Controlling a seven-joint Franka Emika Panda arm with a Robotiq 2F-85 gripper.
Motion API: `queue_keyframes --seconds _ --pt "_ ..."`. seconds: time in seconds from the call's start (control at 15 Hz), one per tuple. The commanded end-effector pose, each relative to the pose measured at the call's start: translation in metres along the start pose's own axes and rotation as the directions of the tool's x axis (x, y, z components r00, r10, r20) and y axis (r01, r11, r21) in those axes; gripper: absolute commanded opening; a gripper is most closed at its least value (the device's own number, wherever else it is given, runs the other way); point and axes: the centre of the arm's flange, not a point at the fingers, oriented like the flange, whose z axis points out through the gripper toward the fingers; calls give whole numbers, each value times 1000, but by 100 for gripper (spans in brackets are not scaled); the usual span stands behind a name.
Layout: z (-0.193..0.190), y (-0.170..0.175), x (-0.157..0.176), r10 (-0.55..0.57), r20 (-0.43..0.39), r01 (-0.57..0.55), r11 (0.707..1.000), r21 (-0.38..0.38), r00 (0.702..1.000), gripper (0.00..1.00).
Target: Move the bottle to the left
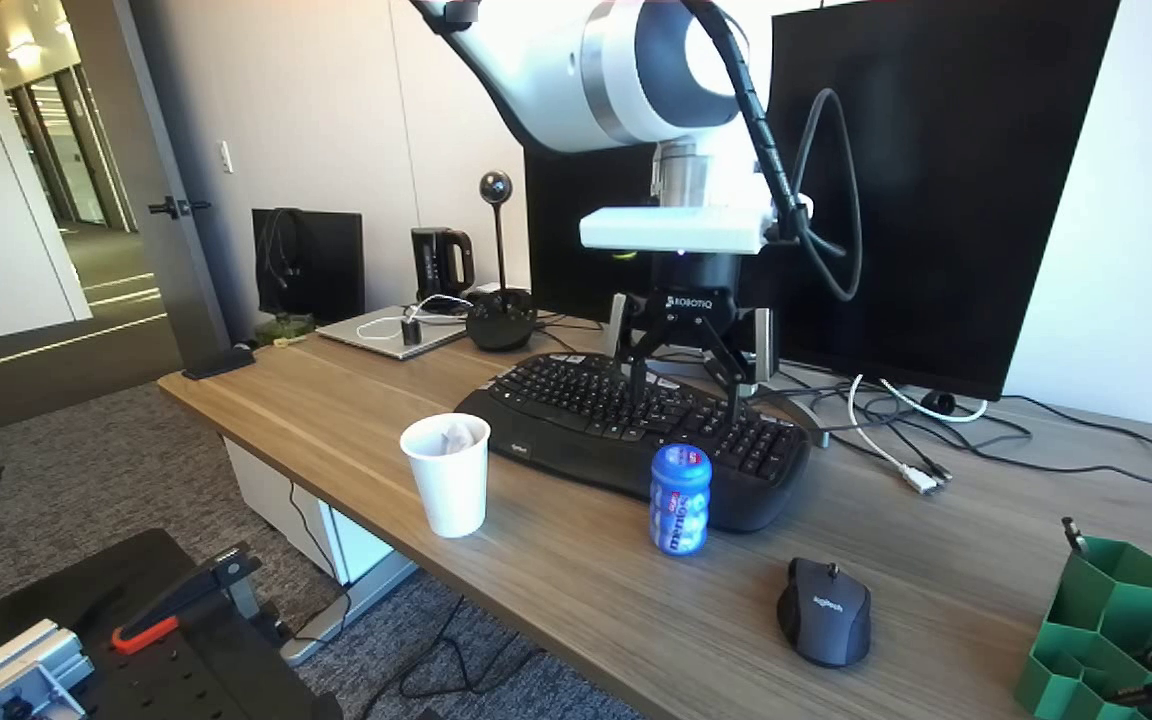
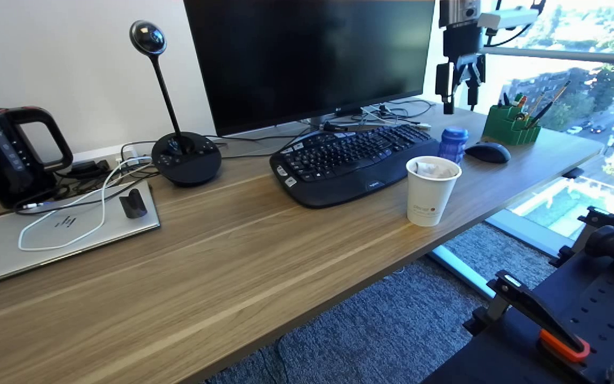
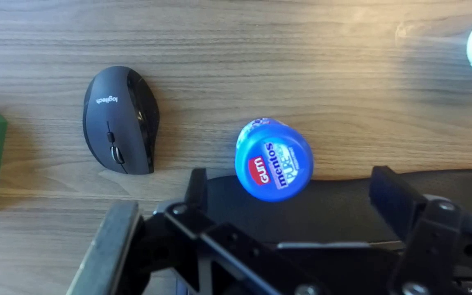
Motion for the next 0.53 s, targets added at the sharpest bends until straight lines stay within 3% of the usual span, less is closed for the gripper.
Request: queue_keyframes --seconds 0.0,0.47 --pt "-5 9 7 -4 24 4 1000 19 1000 100" --pt "-5 15 3 4 27 -5 1000 23 1000 100"
